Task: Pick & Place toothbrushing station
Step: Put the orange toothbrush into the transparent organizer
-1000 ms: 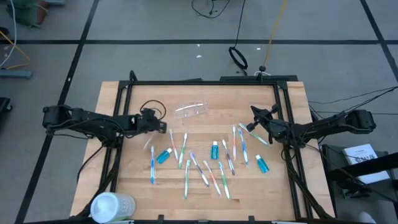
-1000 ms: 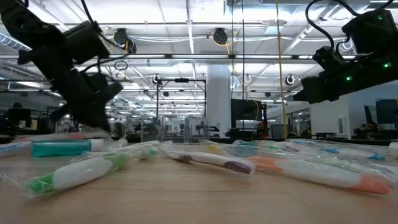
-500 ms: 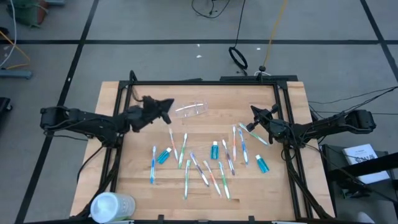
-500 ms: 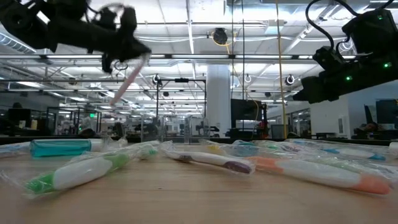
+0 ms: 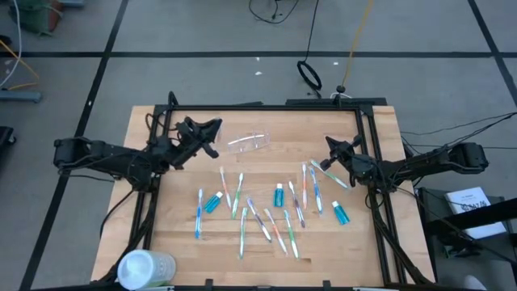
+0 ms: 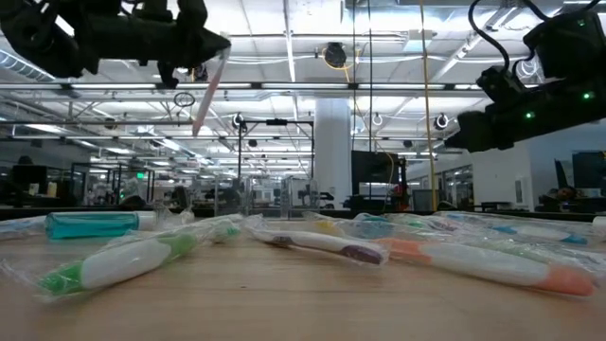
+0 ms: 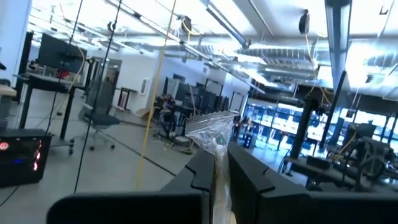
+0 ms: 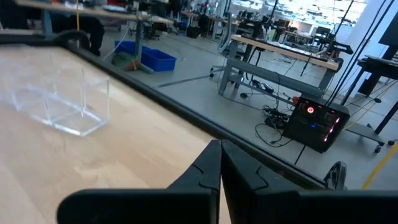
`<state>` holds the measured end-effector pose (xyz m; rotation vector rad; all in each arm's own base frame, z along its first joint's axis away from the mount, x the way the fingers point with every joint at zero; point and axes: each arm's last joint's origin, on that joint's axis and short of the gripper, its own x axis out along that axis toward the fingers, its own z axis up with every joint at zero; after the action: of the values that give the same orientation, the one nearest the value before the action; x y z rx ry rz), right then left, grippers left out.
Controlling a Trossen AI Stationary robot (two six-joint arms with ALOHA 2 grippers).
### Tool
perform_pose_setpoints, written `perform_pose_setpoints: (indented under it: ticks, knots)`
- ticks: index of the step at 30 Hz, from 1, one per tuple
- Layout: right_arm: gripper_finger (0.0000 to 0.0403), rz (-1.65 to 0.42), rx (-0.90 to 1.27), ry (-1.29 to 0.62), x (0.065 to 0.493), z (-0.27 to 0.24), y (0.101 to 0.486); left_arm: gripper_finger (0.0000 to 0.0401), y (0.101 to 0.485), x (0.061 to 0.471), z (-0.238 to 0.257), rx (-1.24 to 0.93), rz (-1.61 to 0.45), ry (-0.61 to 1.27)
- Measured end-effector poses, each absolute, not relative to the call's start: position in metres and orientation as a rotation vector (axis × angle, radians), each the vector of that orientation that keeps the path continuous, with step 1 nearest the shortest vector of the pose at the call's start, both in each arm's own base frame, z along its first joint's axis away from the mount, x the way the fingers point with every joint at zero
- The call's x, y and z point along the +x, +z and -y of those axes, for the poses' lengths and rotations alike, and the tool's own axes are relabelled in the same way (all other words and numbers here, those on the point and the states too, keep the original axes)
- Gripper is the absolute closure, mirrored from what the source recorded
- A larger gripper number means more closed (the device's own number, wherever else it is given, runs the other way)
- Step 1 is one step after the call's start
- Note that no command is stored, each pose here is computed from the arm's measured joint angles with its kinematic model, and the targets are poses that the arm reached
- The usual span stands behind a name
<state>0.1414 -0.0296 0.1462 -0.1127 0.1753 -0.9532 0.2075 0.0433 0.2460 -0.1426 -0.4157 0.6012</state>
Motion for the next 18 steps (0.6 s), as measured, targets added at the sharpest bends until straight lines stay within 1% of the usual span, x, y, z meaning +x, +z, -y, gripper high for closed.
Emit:
perform_pose_setpoints:
  ticks: [5, 13, 18]
  knots:
    - [0.0402, -0.131, -0.090, -0.982, 0.141, 0.033, 0.150, 0.0375, 0.235, 0.227, -0.049, -0.073, 0.407, 0.624]
    - [0.0402, -0.153, -0.116, -1.007, 0.140, 0.037, 0.150, 0.0375, 0.228, 0.266, -0.076, 0.047, 0.350, 0.720]
    - [0.0402, -0.166, -0.136, -1.016, 0.140, 0.039, 0.150, 0.0375, 0.214, 0.280, -0.092, 0.051, 0.298, 0.792]
